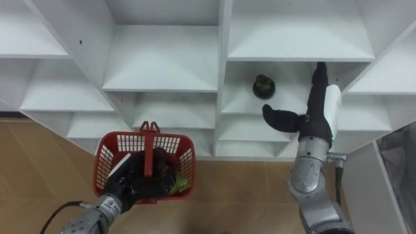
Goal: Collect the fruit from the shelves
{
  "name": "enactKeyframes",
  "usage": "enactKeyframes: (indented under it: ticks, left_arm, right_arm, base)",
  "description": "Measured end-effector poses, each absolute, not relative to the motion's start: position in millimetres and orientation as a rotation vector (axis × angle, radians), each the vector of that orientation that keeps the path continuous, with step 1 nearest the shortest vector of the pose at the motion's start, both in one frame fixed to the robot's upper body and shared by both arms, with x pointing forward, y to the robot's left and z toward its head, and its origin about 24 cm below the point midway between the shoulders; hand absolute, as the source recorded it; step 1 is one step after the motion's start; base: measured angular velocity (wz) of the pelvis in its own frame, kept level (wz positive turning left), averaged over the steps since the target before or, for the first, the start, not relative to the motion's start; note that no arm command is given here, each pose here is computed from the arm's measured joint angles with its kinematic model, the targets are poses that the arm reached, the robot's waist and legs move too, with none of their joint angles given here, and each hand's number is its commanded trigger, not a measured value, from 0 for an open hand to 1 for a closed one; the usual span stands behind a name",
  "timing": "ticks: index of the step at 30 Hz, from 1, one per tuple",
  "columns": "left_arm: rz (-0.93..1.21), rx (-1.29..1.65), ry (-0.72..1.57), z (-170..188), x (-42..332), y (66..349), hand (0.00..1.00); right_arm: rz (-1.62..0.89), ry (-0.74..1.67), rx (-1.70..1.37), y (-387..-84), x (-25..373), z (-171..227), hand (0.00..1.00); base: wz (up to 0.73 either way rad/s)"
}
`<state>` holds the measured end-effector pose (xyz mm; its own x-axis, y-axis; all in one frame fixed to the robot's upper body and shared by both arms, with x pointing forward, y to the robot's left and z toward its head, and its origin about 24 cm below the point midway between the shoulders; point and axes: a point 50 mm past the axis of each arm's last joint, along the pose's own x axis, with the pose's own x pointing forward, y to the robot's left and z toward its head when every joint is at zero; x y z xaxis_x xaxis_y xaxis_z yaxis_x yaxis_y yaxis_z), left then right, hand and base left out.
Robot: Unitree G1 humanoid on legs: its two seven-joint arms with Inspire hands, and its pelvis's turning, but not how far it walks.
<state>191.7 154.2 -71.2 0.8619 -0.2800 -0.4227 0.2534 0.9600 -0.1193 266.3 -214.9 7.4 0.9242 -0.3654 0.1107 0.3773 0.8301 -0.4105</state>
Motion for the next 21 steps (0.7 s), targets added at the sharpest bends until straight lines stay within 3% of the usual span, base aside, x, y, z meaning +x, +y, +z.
enactKeyframes:
  ticks: [21]
  left_arm:
    - [-0.260, -0.035, 0.488, -75.6, 204.1, 160.3, 1.00]
  right_arm:
    - [-0.420, 0.046, -0.413, -220.8, 282.3, 1.1, 0.00]
  base:
    - [0.08]
